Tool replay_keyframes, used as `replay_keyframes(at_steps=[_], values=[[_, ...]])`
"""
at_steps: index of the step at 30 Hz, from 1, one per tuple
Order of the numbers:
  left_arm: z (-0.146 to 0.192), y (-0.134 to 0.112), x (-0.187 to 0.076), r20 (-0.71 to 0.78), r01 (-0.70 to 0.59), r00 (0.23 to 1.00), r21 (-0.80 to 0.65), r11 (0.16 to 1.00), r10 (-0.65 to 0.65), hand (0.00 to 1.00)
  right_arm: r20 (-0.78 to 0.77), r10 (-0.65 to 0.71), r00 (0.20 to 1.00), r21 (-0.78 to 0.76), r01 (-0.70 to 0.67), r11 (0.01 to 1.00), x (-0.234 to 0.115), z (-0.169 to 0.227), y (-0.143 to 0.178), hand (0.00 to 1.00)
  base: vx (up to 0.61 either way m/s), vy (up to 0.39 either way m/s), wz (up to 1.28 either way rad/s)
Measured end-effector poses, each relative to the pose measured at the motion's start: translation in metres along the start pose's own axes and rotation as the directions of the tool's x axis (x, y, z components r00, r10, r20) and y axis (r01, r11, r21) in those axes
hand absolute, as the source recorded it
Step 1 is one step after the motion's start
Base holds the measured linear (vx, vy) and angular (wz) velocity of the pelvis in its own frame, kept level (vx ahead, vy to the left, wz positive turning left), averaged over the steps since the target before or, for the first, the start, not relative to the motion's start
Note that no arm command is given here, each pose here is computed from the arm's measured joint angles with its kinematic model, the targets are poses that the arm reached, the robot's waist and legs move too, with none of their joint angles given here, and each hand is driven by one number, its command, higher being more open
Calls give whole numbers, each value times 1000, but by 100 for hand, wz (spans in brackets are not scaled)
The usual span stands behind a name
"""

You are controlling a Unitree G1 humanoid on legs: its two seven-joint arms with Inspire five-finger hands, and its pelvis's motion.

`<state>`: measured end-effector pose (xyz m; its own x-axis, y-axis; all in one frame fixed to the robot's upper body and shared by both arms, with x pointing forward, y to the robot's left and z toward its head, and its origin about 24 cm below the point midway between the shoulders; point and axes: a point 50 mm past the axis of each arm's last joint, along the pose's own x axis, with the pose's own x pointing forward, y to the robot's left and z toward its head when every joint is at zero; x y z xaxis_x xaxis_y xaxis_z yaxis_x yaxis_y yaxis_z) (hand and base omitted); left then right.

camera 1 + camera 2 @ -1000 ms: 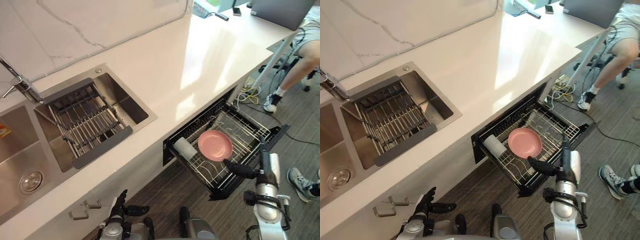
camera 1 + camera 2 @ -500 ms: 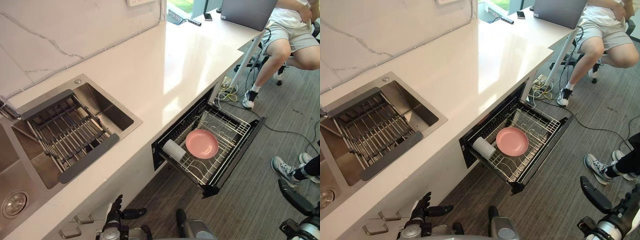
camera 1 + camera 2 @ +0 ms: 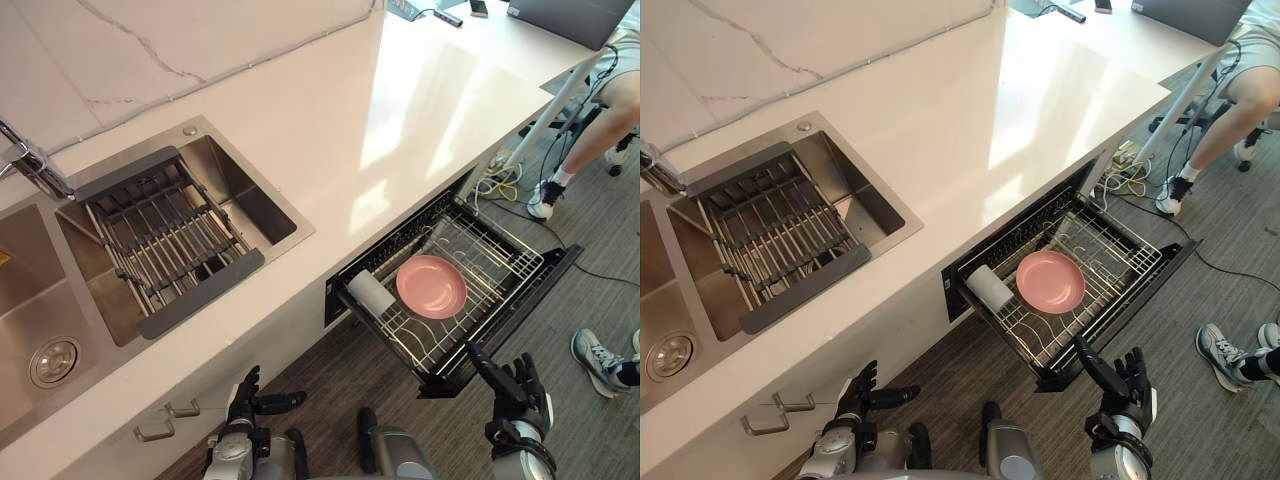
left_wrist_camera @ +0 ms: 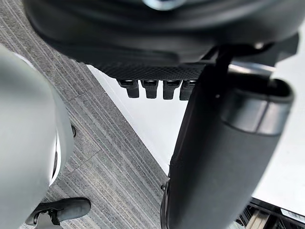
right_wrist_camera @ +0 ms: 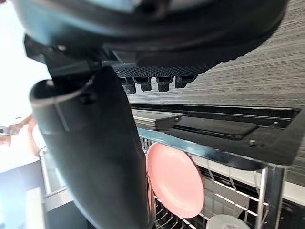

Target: Walk over to the sink, pick up the cup, carry it to the dishwasher, place the cup inside the dishwasher, then close the dishwasher door

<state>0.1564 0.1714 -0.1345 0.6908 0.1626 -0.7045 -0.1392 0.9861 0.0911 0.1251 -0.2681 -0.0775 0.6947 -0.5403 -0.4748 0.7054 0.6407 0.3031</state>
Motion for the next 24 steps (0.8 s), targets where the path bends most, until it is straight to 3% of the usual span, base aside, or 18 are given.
replay_keyframes(at_steps=[9, 24], values=[[-1, 0, 0, -3, 0, 1000, -18, 1000, 0, 100, -72, -50, 996, 17, 51, 999, 0, -16, -11, 100, 3, -1, 0], [-1, -3, 0, -3, 45, 999, 2, 999, -45, 100, -186, 123, 975, 37, -118, 992, -5, -40, 6, 100, -9, -2, 8]])
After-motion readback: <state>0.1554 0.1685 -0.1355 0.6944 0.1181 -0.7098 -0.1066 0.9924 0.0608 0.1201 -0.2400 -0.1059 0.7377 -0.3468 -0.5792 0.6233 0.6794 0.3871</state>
